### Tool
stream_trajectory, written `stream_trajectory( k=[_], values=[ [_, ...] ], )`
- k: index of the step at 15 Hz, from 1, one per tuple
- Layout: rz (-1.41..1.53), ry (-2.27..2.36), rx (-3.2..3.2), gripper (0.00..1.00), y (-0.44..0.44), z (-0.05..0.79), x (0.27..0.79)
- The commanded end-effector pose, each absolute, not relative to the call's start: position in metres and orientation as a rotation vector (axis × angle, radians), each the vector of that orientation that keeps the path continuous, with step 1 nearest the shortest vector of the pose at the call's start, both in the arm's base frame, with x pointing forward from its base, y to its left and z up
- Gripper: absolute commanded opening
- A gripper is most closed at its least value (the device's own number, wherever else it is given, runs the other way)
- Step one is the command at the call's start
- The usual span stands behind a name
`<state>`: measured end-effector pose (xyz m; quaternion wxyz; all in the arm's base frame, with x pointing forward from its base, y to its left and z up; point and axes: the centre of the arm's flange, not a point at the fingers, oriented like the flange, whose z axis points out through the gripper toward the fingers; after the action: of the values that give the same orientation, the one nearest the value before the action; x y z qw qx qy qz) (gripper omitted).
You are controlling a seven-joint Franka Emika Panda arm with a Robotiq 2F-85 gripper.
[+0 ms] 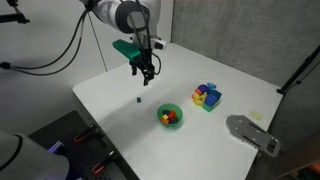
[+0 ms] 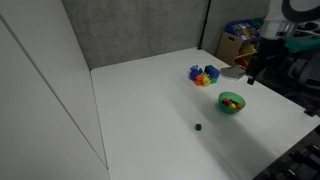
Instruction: Pick up a small green block on the left of the worktop and put it in the green bowl
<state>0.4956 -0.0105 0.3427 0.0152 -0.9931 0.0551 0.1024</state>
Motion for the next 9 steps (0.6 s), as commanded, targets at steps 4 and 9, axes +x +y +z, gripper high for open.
stream_trajectory(
  k=[4,9],
  values=[
    [0.187,0.174,-3.138,1.00,0.018,0.438,0.460],
    [0.070,0.182,-3.142,1.00,0.022,0.484,0.451]
  ],
)
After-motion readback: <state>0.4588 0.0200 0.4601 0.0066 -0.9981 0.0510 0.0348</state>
